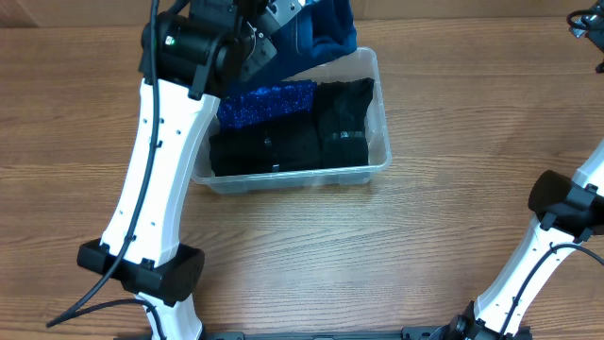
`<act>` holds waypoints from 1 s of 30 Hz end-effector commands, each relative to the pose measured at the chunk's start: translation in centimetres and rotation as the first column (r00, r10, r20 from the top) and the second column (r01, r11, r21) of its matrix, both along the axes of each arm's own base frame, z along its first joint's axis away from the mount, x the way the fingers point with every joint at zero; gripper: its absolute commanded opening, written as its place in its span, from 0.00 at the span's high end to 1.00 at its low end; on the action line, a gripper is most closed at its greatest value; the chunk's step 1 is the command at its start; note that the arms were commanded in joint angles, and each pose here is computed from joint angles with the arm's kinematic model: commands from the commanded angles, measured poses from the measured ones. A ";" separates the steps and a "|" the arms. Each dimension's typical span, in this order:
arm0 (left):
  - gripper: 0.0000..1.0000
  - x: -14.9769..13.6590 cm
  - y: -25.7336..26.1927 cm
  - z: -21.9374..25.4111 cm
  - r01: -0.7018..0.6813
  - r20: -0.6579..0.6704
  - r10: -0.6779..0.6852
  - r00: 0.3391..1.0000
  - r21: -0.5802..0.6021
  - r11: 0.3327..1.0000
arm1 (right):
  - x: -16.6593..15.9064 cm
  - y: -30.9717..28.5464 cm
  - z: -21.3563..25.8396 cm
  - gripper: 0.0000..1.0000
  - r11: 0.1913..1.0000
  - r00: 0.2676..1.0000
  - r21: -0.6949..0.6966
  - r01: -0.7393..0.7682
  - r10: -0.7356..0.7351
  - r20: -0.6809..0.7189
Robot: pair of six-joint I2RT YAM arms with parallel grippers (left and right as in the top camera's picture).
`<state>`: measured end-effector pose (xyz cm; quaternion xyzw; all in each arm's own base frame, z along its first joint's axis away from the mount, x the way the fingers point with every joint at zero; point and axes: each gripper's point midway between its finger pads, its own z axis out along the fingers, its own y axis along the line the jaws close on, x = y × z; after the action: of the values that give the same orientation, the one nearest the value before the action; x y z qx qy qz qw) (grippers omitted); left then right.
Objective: Pack container
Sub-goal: 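Lower the jeans into the bin, spreading them over the other clothes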
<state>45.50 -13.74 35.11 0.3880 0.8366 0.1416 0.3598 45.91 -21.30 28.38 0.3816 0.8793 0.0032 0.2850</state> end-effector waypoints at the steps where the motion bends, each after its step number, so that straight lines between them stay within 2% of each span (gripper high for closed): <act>1: 0.96 0.6 -1.2 0.6 0.080 0.024 -0.080 0.997 0.004 0.997 | -0.1 0.2 0.8 0.00 1.000 1.000 -0.005 -0.010 0.010 0.017; 9: 0.96 1.9 -2.3 -2.7 0.144 -0.045 -0.141 0.989 0.058 0.988 | -0.1 0.2 0.8 0.00 1.000 1.000 -0.005 -0.010 0.010 0.017; 15: 0.96 3.0 -2.6 -1.9 0.171 0.014 -0.173 0.985 0.087 0.981 | -0.1 0.2 0.8 0.00 1.000 1.000 -0.005 -0.010 0.010 0.017; 23: 0.96 2.7 -2.6 -3.1 0.183 -0.030 -0.181 0.983 0.091 0.979 | -0.1 0.2 0.8 0.00 1.000 1.000 -0.005 -0.010 0.010 0.017; 30: 0.96 1.4 -3.1 -6.9 0.219 -0.156 -0.204 0.967 0.090 0.971 | -0.1 0.2 0.8 0.00 1.000 1.000 -0.005 -0.010 0.010 0.017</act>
<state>47.65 -16.09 27.37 0.4929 0.8143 0.1231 0.2808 45.91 -21.30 28.38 0.3816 0.8793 0.0032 0.2850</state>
